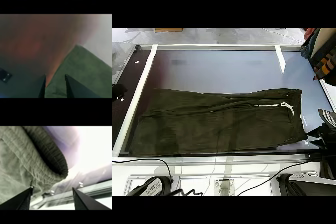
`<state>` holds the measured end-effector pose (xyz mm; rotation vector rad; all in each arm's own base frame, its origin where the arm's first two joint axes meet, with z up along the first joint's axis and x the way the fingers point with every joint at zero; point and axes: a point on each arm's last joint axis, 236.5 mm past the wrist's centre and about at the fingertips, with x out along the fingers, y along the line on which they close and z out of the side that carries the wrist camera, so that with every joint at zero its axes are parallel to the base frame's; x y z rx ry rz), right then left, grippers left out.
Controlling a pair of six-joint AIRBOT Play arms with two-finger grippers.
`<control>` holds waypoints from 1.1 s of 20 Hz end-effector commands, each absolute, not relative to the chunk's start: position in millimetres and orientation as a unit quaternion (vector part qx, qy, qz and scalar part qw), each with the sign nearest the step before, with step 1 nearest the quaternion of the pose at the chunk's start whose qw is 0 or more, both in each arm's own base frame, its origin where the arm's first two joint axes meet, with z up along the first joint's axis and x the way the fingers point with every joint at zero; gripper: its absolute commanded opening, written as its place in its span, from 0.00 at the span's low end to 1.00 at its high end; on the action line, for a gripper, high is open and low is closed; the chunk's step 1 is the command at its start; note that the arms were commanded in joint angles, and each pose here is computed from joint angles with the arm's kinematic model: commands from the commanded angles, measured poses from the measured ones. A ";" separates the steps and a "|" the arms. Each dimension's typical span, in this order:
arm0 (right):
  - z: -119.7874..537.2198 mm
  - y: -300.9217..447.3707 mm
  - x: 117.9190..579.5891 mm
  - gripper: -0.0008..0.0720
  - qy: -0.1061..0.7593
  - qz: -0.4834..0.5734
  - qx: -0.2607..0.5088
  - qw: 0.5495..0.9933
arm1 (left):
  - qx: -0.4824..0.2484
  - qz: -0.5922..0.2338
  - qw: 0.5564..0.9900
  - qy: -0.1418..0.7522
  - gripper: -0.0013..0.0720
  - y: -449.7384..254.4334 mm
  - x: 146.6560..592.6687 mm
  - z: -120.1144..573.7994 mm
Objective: Fold the clothes and pants, and hang the long-sleeved shirts on hangers.
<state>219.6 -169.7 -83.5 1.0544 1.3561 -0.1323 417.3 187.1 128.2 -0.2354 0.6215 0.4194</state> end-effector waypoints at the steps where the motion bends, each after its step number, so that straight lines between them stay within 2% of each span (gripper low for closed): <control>1: -104.9 -161.0 226.1 0.80 0.563 -0.089 0.489 0.661 | -0.107 0.207 0.922 0.310 0.37 189.3 415.3 125.2; 6: -122.8 -161.2 262.4 0.75 0.506 -0.127 0.499 0.692 | -0.108 0.207 0.921 0.313 0.37 188.8 414.4 123.9; 7: -122.5 -160.3 268.3 0.63 0.503 -0.126 0.494 0.698 | -0.107 0.207 0.921 0.313 0.37 189.0 414.3 123.9; 9: -122.5 -154.4 276.7 0.29 0.505 -0.121 0.485 0.704 | -0.099 0.208 0.920 0.317 0.37 190.2 413.3 123.3; 10: -121.4 -150.2 278.6 0.07 0.508 -0.115 0.481 0.705 | -0.084 0.206 0.921 0.321 0.37 191.5 412.5 123.1; 14: -91.4 -142.0 273.6 0.06 0.512 -0.109 0.462 0.715 | -0.034 0.193 0.914 0.356 0.37 193.8 402.6 113.7; 15: -83.5 -142.3 257.7 0.06 0.533 -0.122 0.439 0.712 | -0.023 0.191 0.910 0.367 0.35 195.2 399.2 111.0; 17: -70.6 -151.8 205.7 0.06 0.594 -0.181 0.375 0.688 | 0.000 0.184 0.906 0.381 0.20 196.9 395.7 106.4; 20: -40.4 -171.3 130.4 0.06 0.652 -0.285 0.288 0.642 | 0.011 0.171 0.893 0.416 0.18 195.5 391.3 87.3; 22: -25.4 -168.4 122.6 0.06 0.645 -0.296 0.277 0.648 | 0.001 0.163 0.878 0.451 0.19 192.0 384.6 65.7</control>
